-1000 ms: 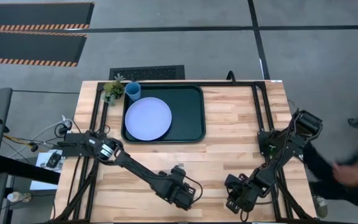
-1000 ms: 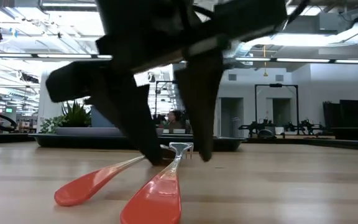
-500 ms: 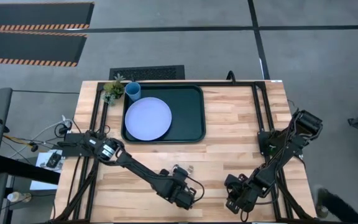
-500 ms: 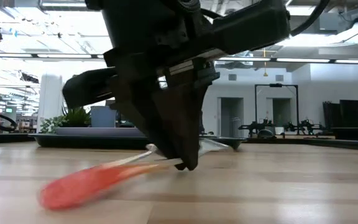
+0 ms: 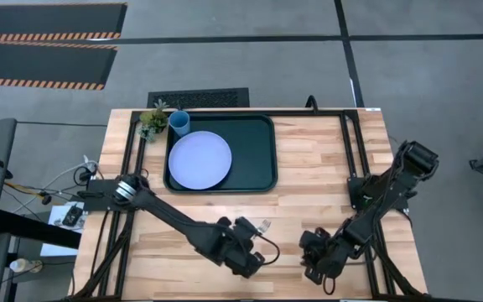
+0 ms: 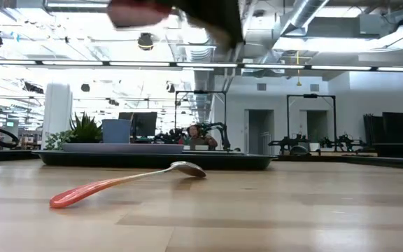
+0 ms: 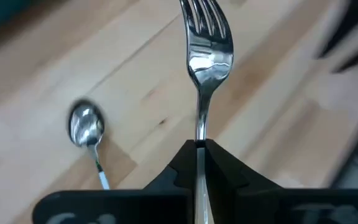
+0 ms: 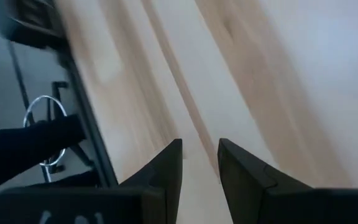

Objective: Pick and place plate/cup/fork/spoon on tray
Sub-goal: Put the orange fork to the right of the light blue plate on the dark green tray

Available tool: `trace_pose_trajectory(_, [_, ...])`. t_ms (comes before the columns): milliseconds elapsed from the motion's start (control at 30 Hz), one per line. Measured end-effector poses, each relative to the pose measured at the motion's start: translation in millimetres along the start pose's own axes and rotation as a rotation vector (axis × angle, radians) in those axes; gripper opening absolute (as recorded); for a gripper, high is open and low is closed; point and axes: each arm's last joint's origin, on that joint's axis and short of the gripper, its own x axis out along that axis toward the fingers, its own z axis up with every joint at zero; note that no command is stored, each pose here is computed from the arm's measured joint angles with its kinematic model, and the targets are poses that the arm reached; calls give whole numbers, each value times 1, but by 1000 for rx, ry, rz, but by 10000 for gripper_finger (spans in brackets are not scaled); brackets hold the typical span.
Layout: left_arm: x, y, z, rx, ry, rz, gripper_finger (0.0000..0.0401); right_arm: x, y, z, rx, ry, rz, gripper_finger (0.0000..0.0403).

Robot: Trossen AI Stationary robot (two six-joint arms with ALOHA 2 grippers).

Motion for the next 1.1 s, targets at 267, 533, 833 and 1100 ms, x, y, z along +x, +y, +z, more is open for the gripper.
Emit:
trace_pose_trajectory(267, [-94,1,51,76,-115,-362,1,-60,4,40,-255,-325,86,127])
trace_pose_trajectory(533, [-140,10,100,217,-313,-939,1,-124,6,70,-458,-686,161,128])
trace_pose_trajectory(833, [-98,40,114,193,-326,-1459,0,-174,5,92,-588,-989,226,129])
trace_pose_trajectory(1100, [-63,87,118,-42,-328,-1647,0,-197,6,105,-708,-1205,176,137])
